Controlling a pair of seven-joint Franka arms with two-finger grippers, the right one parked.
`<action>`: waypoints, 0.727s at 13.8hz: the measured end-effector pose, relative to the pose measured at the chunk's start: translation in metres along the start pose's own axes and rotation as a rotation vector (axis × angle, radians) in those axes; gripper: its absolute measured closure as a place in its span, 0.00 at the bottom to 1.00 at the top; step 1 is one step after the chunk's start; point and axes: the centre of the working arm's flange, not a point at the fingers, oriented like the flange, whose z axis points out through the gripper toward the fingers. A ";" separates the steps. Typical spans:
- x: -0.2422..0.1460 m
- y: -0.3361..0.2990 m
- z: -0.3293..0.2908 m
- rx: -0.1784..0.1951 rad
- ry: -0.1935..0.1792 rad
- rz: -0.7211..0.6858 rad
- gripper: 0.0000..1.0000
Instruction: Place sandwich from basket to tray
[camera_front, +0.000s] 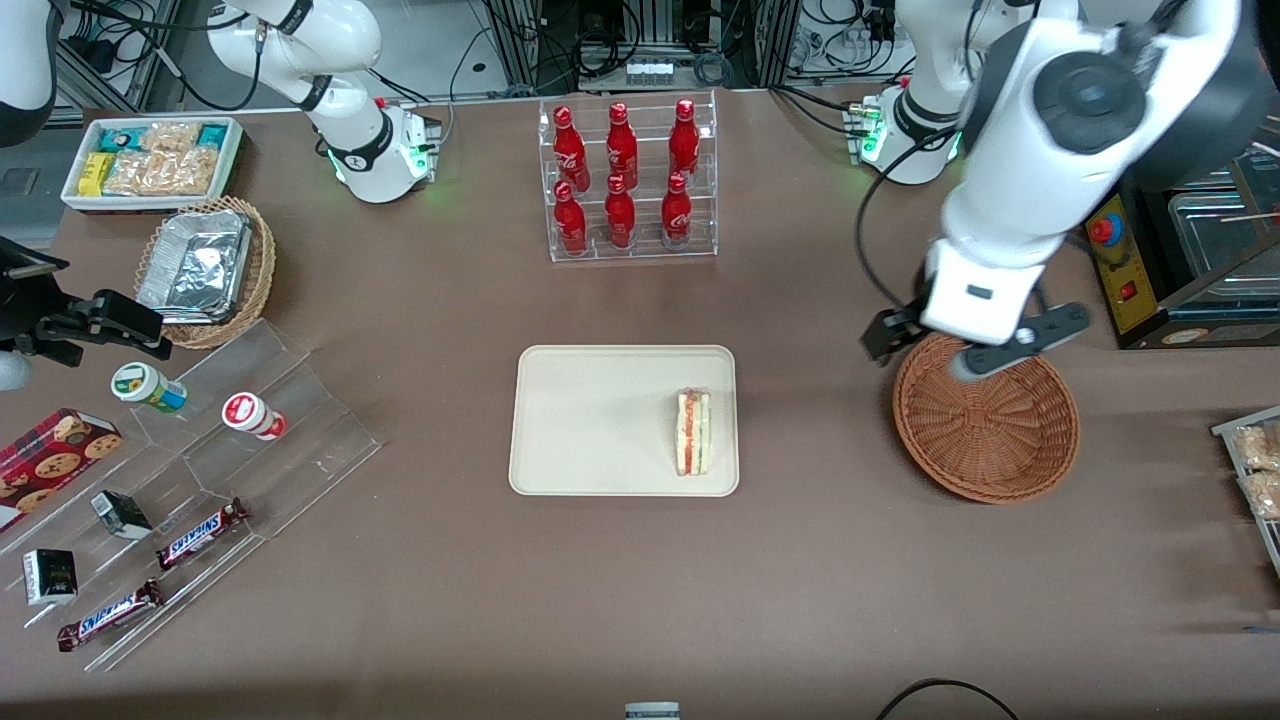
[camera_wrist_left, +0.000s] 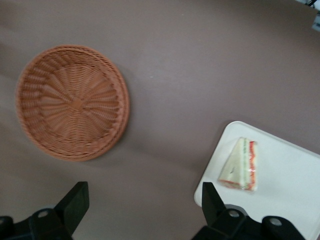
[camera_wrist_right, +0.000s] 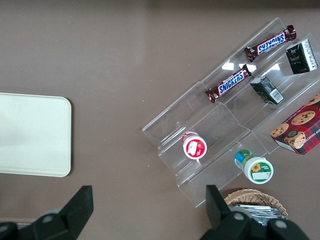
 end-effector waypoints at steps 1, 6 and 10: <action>0.006 -0.019 -0.009 0.004 -0.005 0.026 0.00; 0.023 -0.117 -0.052 0.011 -0.043 0.112 0.00; 0.040 -0.173 -0.062 -0.004 -0.047 0.108 0.00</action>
